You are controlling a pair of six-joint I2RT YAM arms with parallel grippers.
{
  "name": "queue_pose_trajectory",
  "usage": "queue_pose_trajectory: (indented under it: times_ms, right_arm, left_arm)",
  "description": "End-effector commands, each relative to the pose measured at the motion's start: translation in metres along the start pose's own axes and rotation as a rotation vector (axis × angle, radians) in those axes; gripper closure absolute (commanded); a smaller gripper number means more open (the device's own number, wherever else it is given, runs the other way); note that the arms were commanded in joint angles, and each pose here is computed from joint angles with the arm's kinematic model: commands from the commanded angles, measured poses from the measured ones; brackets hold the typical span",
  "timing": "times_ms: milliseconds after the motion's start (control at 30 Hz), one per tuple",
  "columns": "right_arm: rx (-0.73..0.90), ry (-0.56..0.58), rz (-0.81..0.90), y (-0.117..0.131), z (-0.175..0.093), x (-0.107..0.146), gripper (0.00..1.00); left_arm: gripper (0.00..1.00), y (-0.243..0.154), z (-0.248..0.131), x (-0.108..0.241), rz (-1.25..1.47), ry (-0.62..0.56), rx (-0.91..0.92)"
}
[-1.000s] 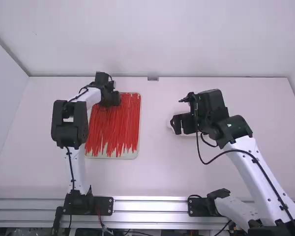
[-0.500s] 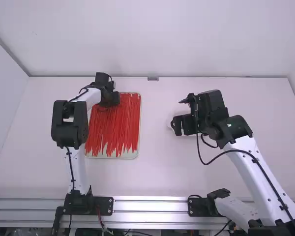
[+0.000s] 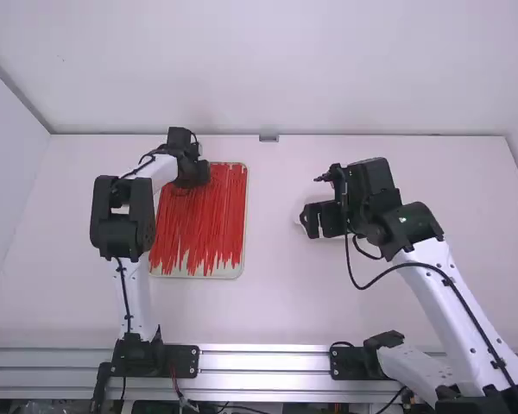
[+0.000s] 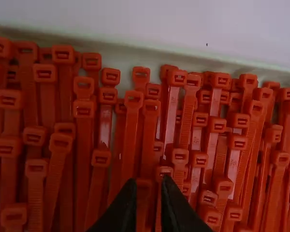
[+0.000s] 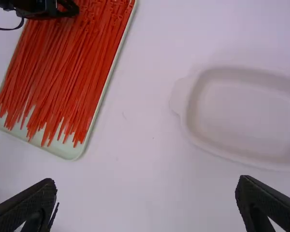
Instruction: Fasten the cable tie
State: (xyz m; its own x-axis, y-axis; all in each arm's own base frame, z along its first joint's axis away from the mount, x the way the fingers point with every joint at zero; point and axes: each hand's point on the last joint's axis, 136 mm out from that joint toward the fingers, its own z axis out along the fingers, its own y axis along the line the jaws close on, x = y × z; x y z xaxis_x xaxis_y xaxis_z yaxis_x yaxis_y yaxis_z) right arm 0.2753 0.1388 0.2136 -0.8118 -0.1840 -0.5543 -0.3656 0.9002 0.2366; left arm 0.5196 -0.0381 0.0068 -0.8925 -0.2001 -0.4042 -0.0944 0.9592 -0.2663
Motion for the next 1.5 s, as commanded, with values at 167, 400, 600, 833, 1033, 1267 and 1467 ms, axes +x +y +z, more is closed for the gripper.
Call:
queue_pose_trajectory:
  times_ms: [167, 400, 600, 833, 1033, 1267, 1467]
  right_arm:
    - [0.0, -0.016, -0.001, 0.001, -0.003, -0.007, 0.01]
    - [-0.001, -0.022, -0.002, 0.001, -0.003, -0.008, 0.01]
    - [-0.001, -0.022, -0.002, 0.001, -0.003, -0.009, 0.01]
    - [-0.001, -0.022, -0.002, 0.001, -0.003, -0.008, 0.01]
    - [-0.001, -0.022, -0.002, 0.001, -0.003, -0.008, 0.01]
    - [-0.001, -0.027, -0.003, 0.002, -0.003, -0.01, 0.01]
    - [-0.002, -0.03, -0.004, 0.002, -0.003, -0.011, 0.01]
  left_arm:
    - [0.86, -0.005, 0.006, 0.009, 0.033, 0.025, 0.015]
    - [0.87, -0.001, 0.006, 0.011, 0.027, 0.034, -0.006]
    - [0.86, -0.001, 0.006, 0.01, 0.028, 0.03, -0.009]
    - [0.87, 0.005, 0.008, 0.011, 0.022, 0.026, -0.023]
    - [0.87, 0.007, 0.012, 0.016, 0.022, 0.024, -0.021]
    - [0.92, 0.004, 0.013, 0.014, 0.025, 0.015, -0.002]
    - [0.98, 0.002, 0.01, 0.009, 0.027, 0.006, -0.004]
